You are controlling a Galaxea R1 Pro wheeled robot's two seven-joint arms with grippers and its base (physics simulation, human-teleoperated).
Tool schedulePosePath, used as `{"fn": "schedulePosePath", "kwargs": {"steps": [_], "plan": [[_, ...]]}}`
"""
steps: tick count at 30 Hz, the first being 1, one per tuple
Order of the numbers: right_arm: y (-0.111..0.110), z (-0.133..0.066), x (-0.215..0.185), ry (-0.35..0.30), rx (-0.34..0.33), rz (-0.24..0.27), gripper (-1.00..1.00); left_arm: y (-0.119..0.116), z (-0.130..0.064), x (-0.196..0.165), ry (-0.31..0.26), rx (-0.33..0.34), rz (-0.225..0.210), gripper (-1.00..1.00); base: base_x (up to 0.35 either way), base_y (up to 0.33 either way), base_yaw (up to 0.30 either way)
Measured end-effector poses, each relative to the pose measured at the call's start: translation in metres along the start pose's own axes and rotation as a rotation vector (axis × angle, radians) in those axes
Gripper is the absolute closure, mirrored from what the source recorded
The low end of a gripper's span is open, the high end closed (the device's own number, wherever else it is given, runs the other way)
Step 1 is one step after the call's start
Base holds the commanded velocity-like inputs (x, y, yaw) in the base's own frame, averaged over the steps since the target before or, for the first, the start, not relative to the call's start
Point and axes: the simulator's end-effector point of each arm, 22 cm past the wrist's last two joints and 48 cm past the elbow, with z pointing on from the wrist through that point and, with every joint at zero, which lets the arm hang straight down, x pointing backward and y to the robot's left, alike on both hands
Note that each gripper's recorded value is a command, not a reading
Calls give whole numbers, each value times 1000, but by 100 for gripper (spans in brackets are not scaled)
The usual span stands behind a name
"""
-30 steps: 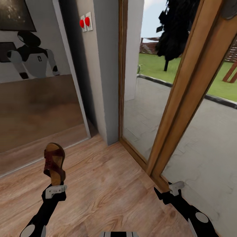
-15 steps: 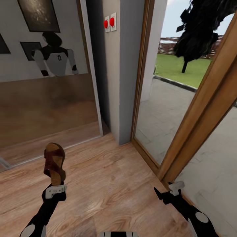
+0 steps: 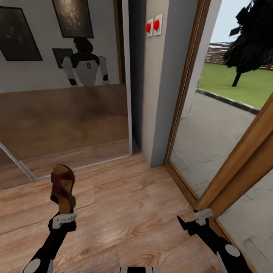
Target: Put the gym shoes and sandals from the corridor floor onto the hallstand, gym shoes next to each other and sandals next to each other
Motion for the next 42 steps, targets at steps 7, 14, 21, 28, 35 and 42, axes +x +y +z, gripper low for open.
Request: {"fn": "schedulePosePath", "kwargs": {"steps": [7, 14, 21, 28, 35, 42], "plan": [[0, 0, 0, 0, 0, -1, -100, -1, 0, 0, -1, 1, 0, 100, 0, -206, 279], [0, 0, 0, 0, 0, 1, -100, -1, 0, 0, -1, 2, 0, 100, 0, -122, 279], [0, 0, 1, 2, 0, 1, -100, -2, 0, 2, 3, 3, -1, 100, 0, -59, 279], [0, 0, 1, 2, -1, 1, -100, -2, 0, 3, 4, 3, -3, 100, 0, -254, 278], [0, 0, 1, 3, 0, 2, -100, -1, 0, 2, 3, 2, -3, 100, 0, -72, 278], [0, 0, 1, 2, 0, 2, -100, -1, 0, 2, 3, 1, -1, 100, 0, -1, 279]]}}
